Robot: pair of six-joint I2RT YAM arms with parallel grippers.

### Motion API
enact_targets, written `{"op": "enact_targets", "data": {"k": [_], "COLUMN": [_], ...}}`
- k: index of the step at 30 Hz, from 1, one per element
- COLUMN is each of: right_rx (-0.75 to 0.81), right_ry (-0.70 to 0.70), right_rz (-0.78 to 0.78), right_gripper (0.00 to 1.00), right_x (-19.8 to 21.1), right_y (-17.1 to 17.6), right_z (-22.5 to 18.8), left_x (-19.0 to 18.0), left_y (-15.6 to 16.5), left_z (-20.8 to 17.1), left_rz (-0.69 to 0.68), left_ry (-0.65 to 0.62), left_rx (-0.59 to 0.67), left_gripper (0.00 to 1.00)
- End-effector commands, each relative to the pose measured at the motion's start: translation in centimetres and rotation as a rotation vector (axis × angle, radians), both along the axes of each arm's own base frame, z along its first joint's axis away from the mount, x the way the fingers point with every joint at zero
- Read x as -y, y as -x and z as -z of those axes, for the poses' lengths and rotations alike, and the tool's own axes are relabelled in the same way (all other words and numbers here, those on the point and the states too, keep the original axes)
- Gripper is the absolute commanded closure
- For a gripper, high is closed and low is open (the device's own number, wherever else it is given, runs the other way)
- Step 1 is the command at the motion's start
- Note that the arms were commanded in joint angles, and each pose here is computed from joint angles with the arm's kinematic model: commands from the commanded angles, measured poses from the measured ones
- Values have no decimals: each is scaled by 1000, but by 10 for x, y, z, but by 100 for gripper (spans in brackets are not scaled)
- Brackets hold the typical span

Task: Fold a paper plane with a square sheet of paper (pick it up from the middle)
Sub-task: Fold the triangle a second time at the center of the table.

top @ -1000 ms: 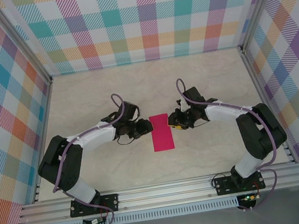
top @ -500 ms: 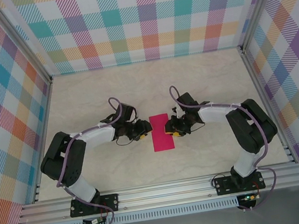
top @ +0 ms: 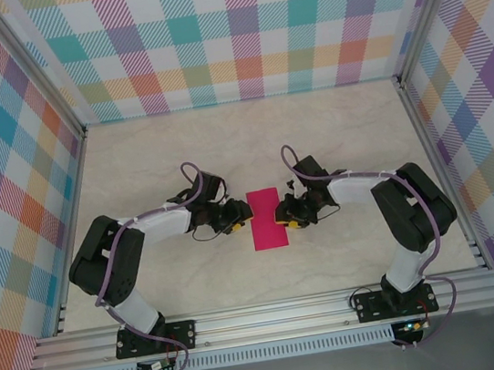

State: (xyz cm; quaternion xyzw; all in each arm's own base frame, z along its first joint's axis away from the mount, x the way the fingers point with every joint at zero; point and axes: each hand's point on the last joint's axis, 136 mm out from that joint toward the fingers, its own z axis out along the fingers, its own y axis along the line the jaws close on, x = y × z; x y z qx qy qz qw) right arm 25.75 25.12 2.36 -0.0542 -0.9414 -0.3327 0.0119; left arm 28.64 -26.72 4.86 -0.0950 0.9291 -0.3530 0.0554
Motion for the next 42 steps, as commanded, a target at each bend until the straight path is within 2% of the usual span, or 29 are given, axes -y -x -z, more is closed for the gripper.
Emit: {"op": "enact_targets", "data": {"k": [1,42], "right_rx": [-24,-54], "right_ry": [33,46], "right_rz": [3,15], "right_gripper": [67,69], "right_x": [6,12], "right_y": [7,18], "right_z": [10,27], "left_x": [0,29], "left_y": [6,17], "left_z": [8,27], "left_rz": [8,58], "left_ry": [7,72], "left_rx": [-34,-90], "left_gripper": [59,57]}}
